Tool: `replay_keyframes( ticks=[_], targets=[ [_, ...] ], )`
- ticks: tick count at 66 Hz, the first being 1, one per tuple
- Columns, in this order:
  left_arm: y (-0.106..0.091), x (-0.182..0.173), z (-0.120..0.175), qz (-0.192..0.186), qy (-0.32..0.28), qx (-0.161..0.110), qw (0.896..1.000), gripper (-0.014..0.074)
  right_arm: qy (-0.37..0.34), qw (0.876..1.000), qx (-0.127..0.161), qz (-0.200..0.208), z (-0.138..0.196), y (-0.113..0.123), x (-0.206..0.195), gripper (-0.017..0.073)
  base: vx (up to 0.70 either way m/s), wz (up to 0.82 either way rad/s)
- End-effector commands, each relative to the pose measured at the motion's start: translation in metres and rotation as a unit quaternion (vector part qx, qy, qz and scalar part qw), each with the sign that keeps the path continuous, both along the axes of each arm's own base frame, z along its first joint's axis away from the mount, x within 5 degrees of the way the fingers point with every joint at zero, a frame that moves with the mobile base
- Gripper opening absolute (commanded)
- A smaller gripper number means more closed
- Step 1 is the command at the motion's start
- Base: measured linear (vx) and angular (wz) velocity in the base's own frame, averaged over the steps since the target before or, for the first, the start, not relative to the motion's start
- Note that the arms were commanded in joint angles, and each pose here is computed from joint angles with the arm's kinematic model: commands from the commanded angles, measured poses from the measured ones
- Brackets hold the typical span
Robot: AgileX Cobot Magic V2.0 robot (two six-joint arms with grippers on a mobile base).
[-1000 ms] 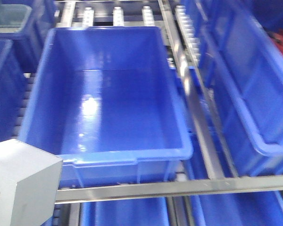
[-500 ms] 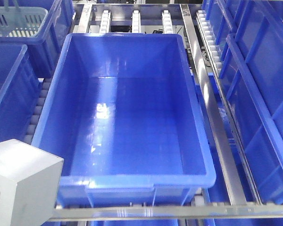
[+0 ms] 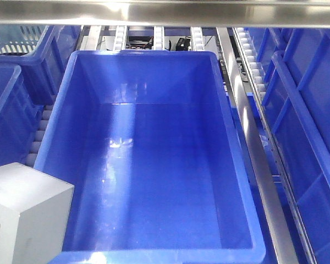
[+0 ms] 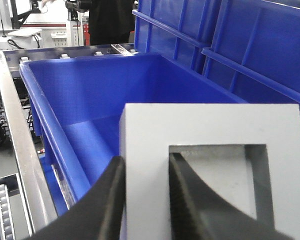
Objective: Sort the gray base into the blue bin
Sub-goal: 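Turn and approach the empty blue bin on the roller rack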
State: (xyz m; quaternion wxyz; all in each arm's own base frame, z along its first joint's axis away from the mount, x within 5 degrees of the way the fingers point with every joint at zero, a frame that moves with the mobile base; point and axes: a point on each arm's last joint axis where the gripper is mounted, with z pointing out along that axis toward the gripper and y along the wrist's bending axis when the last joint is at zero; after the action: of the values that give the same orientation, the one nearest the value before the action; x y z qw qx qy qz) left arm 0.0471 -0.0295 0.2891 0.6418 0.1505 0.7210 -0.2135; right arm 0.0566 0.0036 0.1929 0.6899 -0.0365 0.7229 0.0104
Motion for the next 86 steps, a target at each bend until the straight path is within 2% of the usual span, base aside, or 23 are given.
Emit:
replay_keyframes(
  ticks=[1,86],
  targets=[
    [0.001,-0.0003,0.018,0.003,-0.048,-0.04,0.998,-0.0006,-0.038,0.999,-0.006,-0.002,0.003,-0.0002,-0.0002,-0.0009,0.09,-0.01],
    [0.001,-0.0003,0.018,0.003,-0.048,-0.04,0.998,-0.0006,-0.038,0.999,-0.006,-0.002,0.003,-0.0002,-0.0002,-0.0009,0.02,-0.01]
  ],
)
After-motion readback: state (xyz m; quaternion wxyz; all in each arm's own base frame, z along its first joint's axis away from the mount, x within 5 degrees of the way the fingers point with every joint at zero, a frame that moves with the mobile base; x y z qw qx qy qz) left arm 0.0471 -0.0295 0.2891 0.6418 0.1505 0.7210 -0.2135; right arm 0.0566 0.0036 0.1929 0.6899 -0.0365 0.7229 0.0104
